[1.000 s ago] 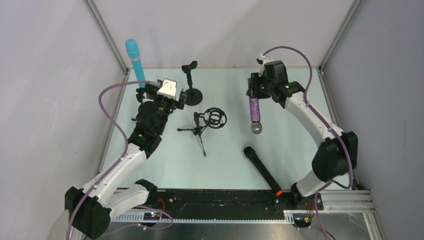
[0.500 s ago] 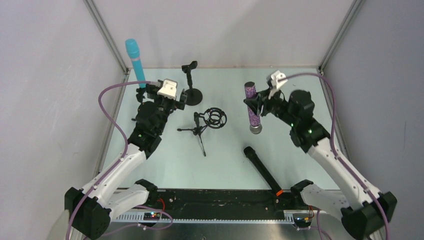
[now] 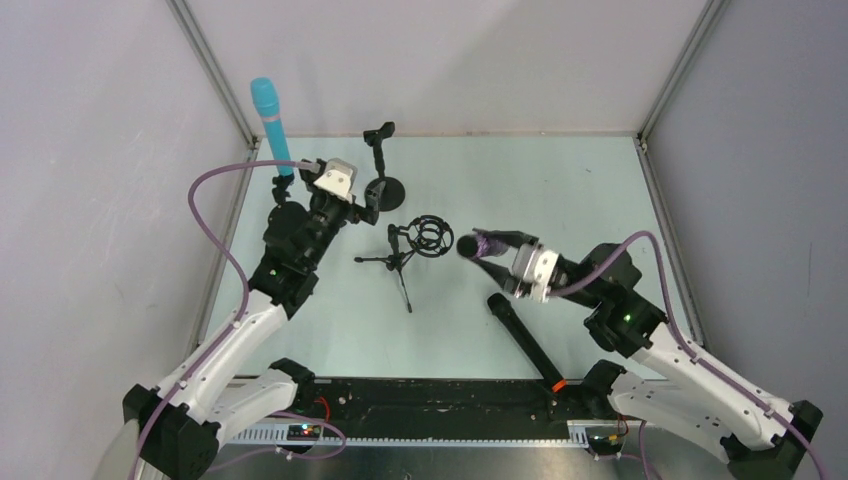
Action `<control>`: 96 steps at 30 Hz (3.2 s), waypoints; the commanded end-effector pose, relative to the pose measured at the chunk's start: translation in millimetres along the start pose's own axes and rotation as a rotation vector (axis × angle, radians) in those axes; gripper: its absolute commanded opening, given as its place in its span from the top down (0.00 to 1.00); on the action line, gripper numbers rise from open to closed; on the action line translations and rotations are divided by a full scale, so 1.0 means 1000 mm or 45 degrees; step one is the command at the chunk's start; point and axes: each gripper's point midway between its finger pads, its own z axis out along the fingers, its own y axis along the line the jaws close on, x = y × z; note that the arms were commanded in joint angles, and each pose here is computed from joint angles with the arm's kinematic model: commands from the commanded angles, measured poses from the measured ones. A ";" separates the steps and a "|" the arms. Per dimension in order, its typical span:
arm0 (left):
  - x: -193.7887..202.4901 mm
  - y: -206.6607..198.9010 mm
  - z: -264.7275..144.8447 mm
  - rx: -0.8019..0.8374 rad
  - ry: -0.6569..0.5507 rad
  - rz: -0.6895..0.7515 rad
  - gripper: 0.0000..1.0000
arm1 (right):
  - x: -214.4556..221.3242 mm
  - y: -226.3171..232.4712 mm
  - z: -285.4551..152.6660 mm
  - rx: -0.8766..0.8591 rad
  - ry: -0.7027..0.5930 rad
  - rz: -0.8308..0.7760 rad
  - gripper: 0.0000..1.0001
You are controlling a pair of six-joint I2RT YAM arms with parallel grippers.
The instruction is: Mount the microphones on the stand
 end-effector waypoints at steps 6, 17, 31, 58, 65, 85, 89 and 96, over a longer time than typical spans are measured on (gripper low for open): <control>-0.054 -0.024 -0.006 0.208 -0.111 -0.132 0.00 | -0.013 0.051 0.012 -0.212 0.013 -0.770 1.00; -0.076 -0.092 -0.014 0.724 0.042 -0.391 0.01 | 0.015 0.058 0.006 -0.063 0.330 -1.309 1.00; -0.078 -0.179 -0.043 1.405 0.301 -0.695 0.00 | 0.015 0.084 -0.004 -0.015 0.240 -1.797 1.00; -0.023 -0.283 -0.086 1.873 0.761 -0.886 0.35 | 0.033 0.125 0.018 -0.165 0.183 -1.750 1.00; -0.022 -0.291 -0.085 1.936 0.769 -0.882 0.98 | 0.033 0.129 0.020 -0.186 0.165 -1.711 0.94; -0.051 -0.172 -0.020 0.965 0.202 -0.210 1.00 | 0.022 0.155 0.018 -0.284 0.119 -0.798 0.01; -0.071 -0.141 -0.040 0.836 0.072 -0.113 1.00 | 0.015 0.162 0.017 -0.312 0.093 -0.517 0.00; -0.094 -0.110 -0.082 0.697 -0.128 -0.175 1.00 | -0.007 0.162 0.008 -0.410 0.001 -0.026 0.01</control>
